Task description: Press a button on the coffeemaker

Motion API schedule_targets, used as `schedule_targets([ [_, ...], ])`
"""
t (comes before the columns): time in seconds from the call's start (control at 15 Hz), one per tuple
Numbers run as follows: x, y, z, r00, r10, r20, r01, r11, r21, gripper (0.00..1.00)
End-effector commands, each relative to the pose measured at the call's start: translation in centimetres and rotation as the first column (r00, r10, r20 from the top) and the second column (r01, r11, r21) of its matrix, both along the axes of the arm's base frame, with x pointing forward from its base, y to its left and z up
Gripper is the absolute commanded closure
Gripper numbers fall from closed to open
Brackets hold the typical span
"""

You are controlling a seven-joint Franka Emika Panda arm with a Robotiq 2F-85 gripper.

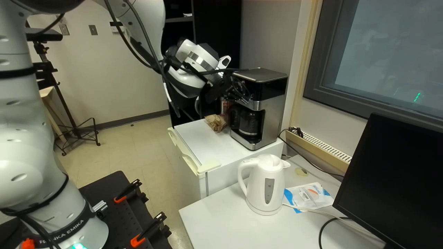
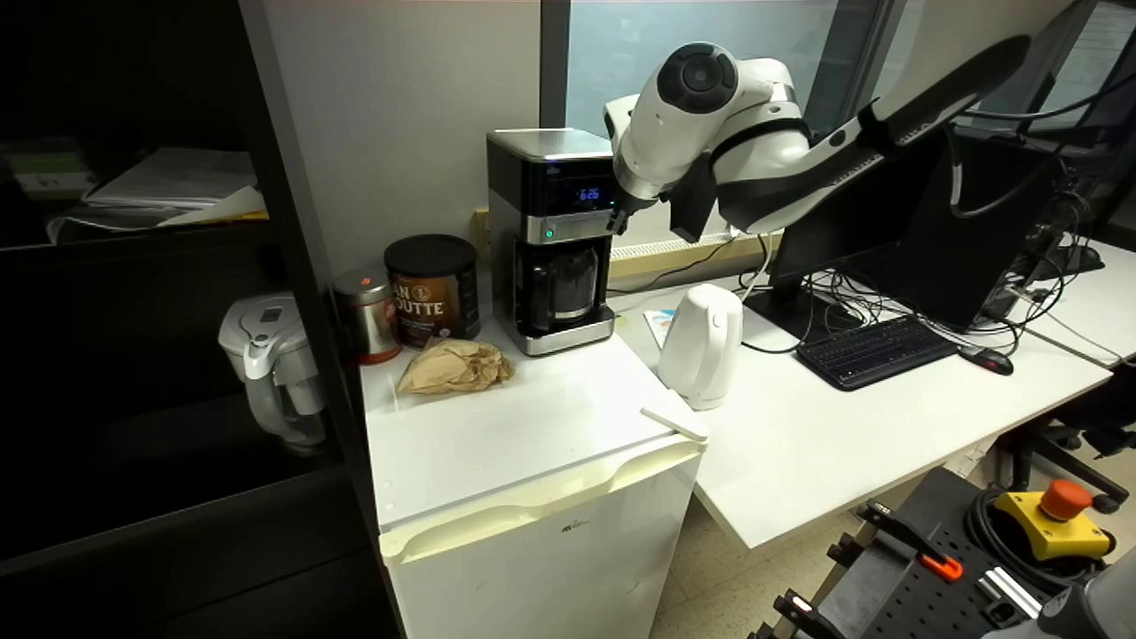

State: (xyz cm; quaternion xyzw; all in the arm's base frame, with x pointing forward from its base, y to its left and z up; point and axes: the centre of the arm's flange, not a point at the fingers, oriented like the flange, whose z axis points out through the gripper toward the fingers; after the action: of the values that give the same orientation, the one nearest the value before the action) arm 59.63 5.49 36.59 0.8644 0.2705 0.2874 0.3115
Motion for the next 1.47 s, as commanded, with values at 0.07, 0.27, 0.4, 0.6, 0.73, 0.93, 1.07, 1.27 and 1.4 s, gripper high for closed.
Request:
schedule_targets([
  [0.07,0.8,0.5,0.0,0.999,0.016,0.040,-0.016,1.000,-0.003,1.00],
  [0.27,0.8,0.5,0.0,0.999,0.016,0.050,-0.016,1.000,-0.004,1.00],
  [0.4,0.9,0.4,-0.1,0.999,0.016,0.051,-0.016,1.000,-0.002,1.00],
  [0.6,1.0,0.3,-0.1,0.998,0.015,0.056,-0.015,1.000,-0.002,1.00],
  [0.73,0.6,0.3,-0.1,0.998,0.018,0.057,-0.018,1.000,-0.001,1.00],
  [0.93,-1.1,0.4,0.0,0.998,0.037,0.041,-0.036,0.999,-0.013,1.00],
  [1.07,-2.4,0.4,0.0,0.999,0.043,0.029,-0.043,0.999,-0.022,1.00],
  [1.27,-4.4,0.4,-0.1,0.999,0.052,0.016,-0.051,0.998,-0.041,1.00],
  [1.4,-5.7,0.5,-0.2,0.998,0.064,0.007,-0.064,0.996,-0.055,1.00],
])
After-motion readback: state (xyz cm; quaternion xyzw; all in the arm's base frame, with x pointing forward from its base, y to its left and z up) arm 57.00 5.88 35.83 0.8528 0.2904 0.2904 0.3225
